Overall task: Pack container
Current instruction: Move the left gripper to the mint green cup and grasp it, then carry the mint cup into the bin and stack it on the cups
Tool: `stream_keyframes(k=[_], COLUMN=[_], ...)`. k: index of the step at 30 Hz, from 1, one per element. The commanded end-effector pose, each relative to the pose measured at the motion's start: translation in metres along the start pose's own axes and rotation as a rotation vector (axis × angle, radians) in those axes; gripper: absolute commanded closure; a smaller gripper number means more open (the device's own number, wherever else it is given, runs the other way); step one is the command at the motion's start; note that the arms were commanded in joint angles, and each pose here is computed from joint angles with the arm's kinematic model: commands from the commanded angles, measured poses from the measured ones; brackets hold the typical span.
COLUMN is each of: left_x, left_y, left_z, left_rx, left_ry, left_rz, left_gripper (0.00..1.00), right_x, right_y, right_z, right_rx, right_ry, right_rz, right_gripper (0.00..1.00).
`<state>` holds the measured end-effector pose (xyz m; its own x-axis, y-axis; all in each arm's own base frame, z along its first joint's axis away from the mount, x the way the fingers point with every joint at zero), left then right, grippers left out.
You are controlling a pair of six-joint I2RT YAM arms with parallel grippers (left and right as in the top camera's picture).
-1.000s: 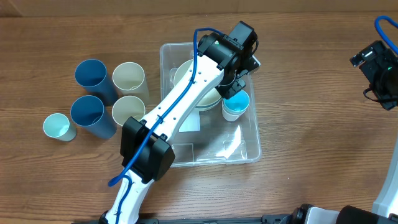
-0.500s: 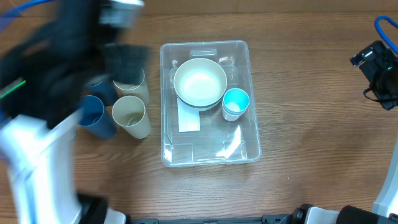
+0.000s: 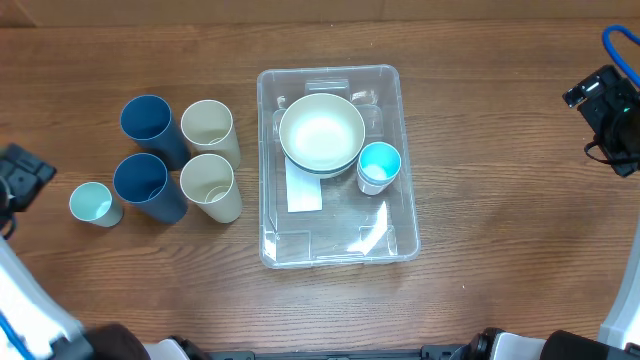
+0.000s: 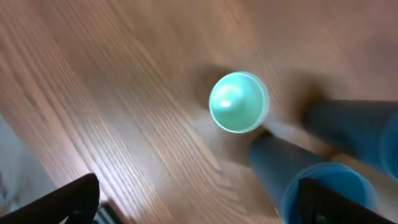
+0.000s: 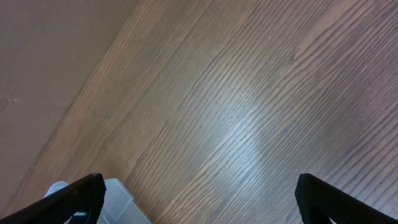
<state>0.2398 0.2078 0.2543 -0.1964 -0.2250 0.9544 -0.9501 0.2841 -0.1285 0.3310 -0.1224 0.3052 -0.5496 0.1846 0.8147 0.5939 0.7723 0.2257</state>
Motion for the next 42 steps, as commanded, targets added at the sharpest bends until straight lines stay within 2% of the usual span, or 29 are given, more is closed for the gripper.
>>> stream_keyframes(k=[1, 4, 15, 17, 20, 21, 25, 26, 28, 30, 32, 35, 38, 40, 42], left_x=[-0.056, -0.089, -0.171, -0.176, -0.178, -0.181, -0.192, -0.194, -0.194, -0.19, -0.173, -0.117, -0.033, 0.03, 0.106], left_y=[-0.005, -0.003, 0.002, -0.001, -0.006, -0.007, -0.006, -0.006, -0.01, -0.012, -0.016, -0.031, -0.067, -0.098, -0.138], left_z=[0.014, 0.014, 0.024, 0.02, 0.013, 0.012, 0.014, 0.014, 0.013, 0.01, -0.001, -0.025, -0.033, -0.025, 0.011], left_rx=[0.003, -0.027, -0.057, -0.056, -0.055, -0.055, -0.045, -0.045, -0.044, -0.027, -0.023, -0.005, -0.047, -0.195, -0.469], left_ry=[0.141, 0.188, 0.269, 0.254, 0.223, 0.213, 0.196, 0.191, 0.187, 0.186, 0.183, 0.159, 0.141, 0.091, -0.002], left_rz=[0.0, -0.06, -0.135, -0.125, -0.105, -0.1, -0.088, -0.084, -0.067, -0.063, -0.061, -0.033, 0.154, 0.334, 0.548], left_gripper=[0.06, 0.13, 0.19, 0.32, 0.6, 0.63, 0.66, 0.79, 0.96, 0.96, 0.96, 0.96, 0.96, 0.96, 0.96], right_x=[0.004, 0.004, 0.004, 0.004, 0.004, 0.004, 0.004, 0.004, 0.004, 0.004, 0.004, 0.004, 0.004, 0.004, 0.004], right_y=[0.002, 0.002, 0.002, 0.002, 0.002, 0.002, 0.002, 0.002, 0.002, 0.002, 0.002, 0.002, 0.002, 0.002, 0.002], right_z=[-0.001, -0.001, -0.001, -0.001, -0.001, -0.001, -0.001, -0.001, -0.001, -0.001, -0.001, -0.001, -0.001, -0.001, -0.001], right_rx=[-0.004, -0.004, -0.004, -0.004, -0.004, -0.004, -0.004, -0.004, -0.004, -0.004, -0.004, -0.004, -0.004, -0.004, -0.004], right_ry=[-0.012, -0.012, -0.012, -0.012, -0.012, -0.012, -0.012, -0.012, -0.012, -0.012, -0.012, -0.012, -0.012, -0.012, -0.012], right_rz=[-0.008, -0.008, -0.008, -0.008, -0.008, -0.008, -0.008, -0.008, -0.008, -0.008, -0.008, -0.008, -0.008, -0.008, -0.008], right_gripper=[0.0, 0.0, 0.0, 0.0, 0.0, 0.0, 0.0, 0.0, 0.0, 0.0, 0.0, 0.0, 0.0, 0.0, 0.0])
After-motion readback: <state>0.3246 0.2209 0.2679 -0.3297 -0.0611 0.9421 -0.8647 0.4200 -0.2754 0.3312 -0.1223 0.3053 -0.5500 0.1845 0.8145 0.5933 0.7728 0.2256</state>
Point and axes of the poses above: each gripper's point midway between its finger pads, its own x axis back along the fingers, its own y axis along the line the jaws close on, z = x × y, the point moved 2 cm from there along x, back along the fingers, and after that the axes turned 13 degrees about x, right-handed, at the moved point
